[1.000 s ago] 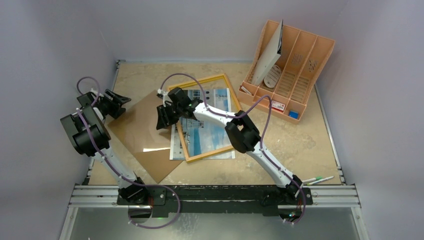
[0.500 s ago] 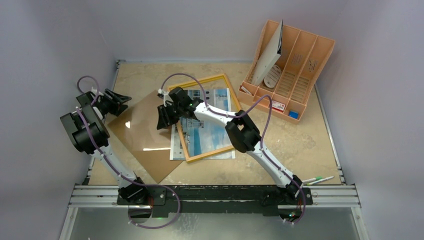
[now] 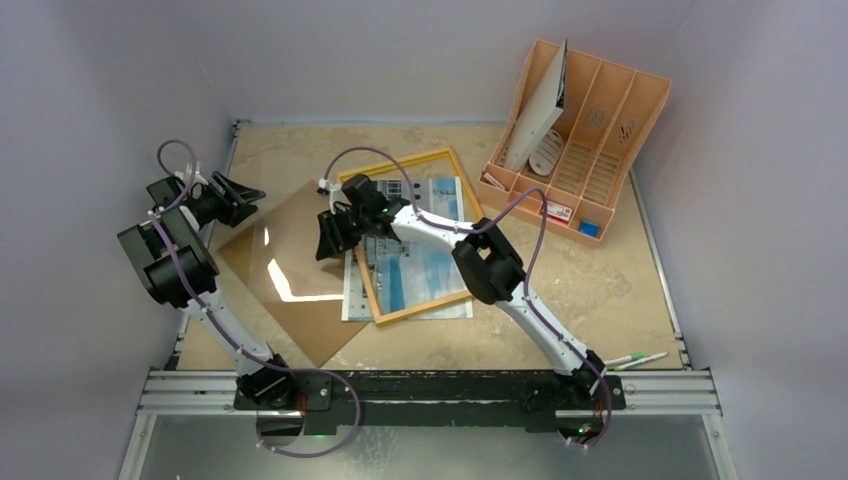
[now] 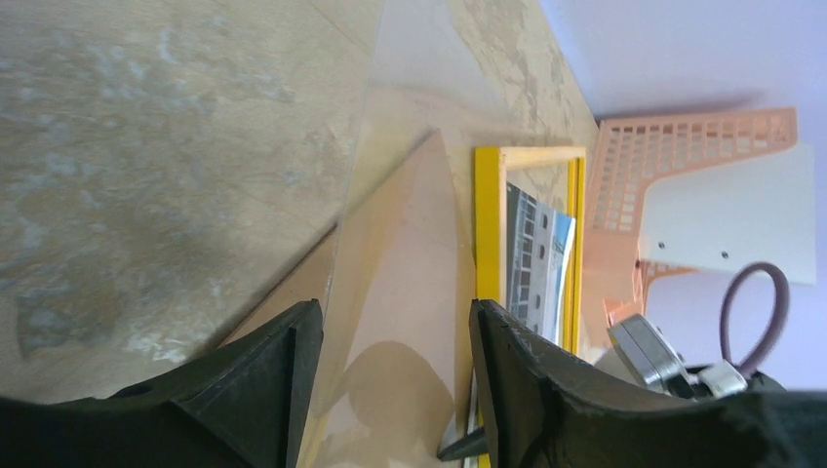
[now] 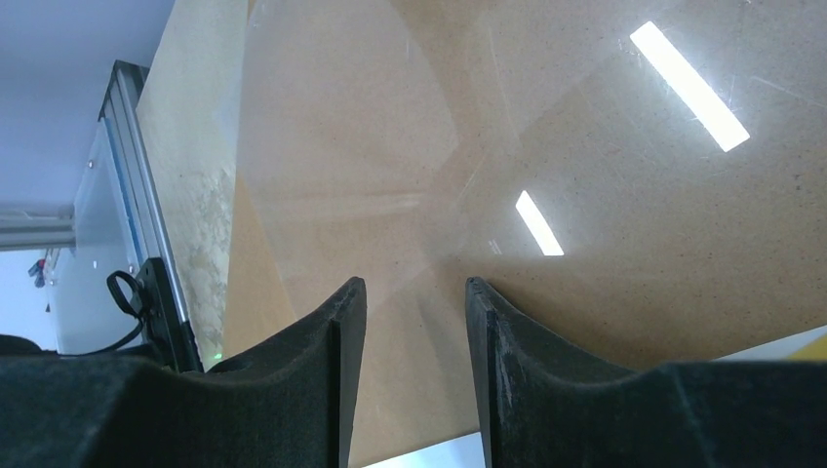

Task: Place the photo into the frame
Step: Pick up the photo frame item at the center of the board, then move the photo frame to the center of the board, then place the photo frame item in the photo frame.

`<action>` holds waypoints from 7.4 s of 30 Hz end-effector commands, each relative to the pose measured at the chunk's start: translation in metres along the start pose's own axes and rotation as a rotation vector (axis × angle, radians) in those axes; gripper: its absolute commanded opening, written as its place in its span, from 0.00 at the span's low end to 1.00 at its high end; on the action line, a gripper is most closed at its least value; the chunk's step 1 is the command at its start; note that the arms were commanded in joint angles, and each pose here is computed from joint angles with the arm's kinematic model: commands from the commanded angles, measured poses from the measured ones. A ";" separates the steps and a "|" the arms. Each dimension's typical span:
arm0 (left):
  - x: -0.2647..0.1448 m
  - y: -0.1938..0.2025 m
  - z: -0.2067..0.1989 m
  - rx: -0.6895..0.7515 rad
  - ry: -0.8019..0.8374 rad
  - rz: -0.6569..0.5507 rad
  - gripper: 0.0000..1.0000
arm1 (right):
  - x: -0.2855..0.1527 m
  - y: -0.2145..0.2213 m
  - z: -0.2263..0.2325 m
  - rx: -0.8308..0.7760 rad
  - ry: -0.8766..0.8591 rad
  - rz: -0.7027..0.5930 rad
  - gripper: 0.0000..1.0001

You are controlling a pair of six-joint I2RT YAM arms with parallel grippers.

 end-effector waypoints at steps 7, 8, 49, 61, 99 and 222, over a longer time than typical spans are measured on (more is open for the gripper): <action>-0.001 0.051 -0.046 -0.014 0.214 0.255 0.60 | -0.009 0.084 -0.077 0.182 0.092 0.251 0.48; 0.000 0.052 -0.045 -0.018 0.213 0.258 0.60 | -0.012 0.082 -0.077 0.183 0.075 0.248 0.48; -0.001 0.038 -0.022 -0.049 0.132 0.250 0.20 | -0.011 0.087 -0.112 0.278 0.141 0.219 0.45; -0.007 0.028 -0.036 -0.016 0.144 0.225 0.00 | -0.018 0.086 -0.104 0.262 0.122 0.224 0.51; -0.150 -0.069 -0.286 0.474 -0.035 -0.309 0.00 | -0.176 0.013 -0.044 0.177 0.512 -0.112 0.75; -0.095 0.004 -0.359 0.296 0.379 -0.116 0.79 | -0.441 -0.087 0.117 0.130 -0.381 -0.706 0.00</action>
Point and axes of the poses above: each gripper's point midway between its finger pads, its own x axis out along the fingers, its own z axis along the line the jaws close on, y = z × x, the point moved 4 cm from there along -x, back along the fingers, and after that the axes turned 5 degrees about x, right-handed, at the moved point
